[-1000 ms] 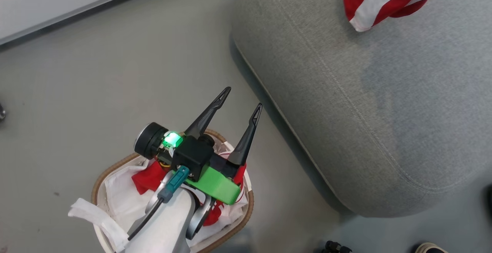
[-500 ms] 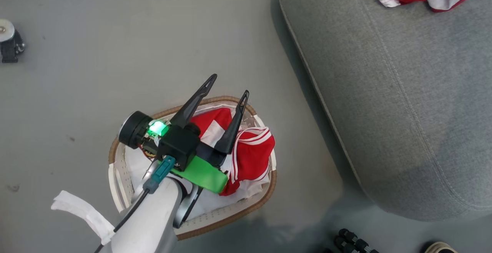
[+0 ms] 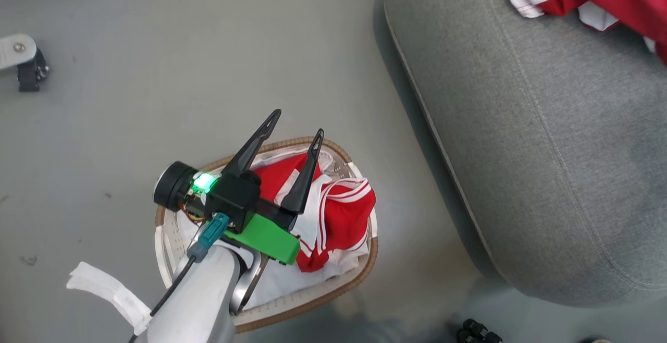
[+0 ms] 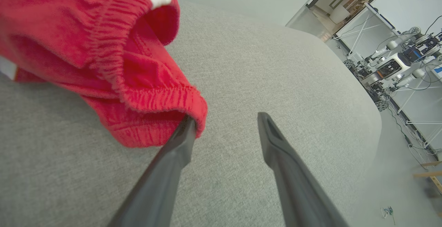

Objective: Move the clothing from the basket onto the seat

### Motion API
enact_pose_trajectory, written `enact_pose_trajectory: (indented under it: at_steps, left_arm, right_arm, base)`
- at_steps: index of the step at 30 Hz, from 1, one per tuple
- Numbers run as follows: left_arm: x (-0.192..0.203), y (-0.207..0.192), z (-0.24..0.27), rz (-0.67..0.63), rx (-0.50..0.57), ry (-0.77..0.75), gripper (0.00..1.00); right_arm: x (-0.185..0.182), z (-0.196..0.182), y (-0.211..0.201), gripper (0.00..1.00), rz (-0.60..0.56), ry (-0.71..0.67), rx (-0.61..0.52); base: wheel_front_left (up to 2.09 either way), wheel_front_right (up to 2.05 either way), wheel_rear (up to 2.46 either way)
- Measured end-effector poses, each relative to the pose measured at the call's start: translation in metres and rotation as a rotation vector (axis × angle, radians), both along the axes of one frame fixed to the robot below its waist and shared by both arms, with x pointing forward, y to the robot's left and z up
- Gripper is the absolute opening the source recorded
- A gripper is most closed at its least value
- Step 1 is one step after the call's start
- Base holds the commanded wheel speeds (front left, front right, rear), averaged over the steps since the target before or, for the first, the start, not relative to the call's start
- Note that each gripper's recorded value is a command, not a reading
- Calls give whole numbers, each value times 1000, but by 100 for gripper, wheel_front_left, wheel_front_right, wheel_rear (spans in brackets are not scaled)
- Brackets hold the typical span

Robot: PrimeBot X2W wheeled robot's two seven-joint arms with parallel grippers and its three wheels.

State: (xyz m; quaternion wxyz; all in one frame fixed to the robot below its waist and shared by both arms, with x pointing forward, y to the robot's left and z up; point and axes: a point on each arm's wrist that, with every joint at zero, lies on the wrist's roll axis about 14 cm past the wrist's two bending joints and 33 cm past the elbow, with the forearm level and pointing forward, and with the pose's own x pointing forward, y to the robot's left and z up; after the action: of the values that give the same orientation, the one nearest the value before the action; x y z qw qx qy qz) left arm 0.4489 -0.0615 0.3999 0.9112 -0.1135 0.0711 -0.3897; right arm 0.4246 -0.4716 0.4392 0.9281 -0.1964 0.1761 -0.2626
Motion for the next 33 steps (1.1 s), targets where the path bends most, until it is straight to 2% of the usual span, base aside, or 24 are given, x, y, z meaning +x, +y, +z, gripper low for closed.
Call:
enact_pose_trajectory:
  at_steps: [5,12,19,22,25,33]
  left_arm:
    - [-3,7,11,32,6,-9,100]
    - [-11,26,25,102,24,-16,100]
    - [-17,56,36,203,48,-27,100]
    - [-20,72,41,254,63,-34,100]
    - [-22,92,45,317,72,-38,100]
    - [-32,148,49,484,108,-38,100]
  right_arm:
    - [-46,-16,2,100,-62,21,53]
    - [-78,-20,26,100,-53,-6,103]
    - [-54,-1,89,100,78,-165,183]
    - [-44,16,112,100,108,-277,247]
    - [-27,32,139,100,188,-339,277]
    - [1,51,208,100,371,-411,375]
  base:
    - [0,0,0]
    - [0,0,0]
    - [0,0,0]
    - [0,0,0]
    - [0,0,0]
    - [0,0,0]
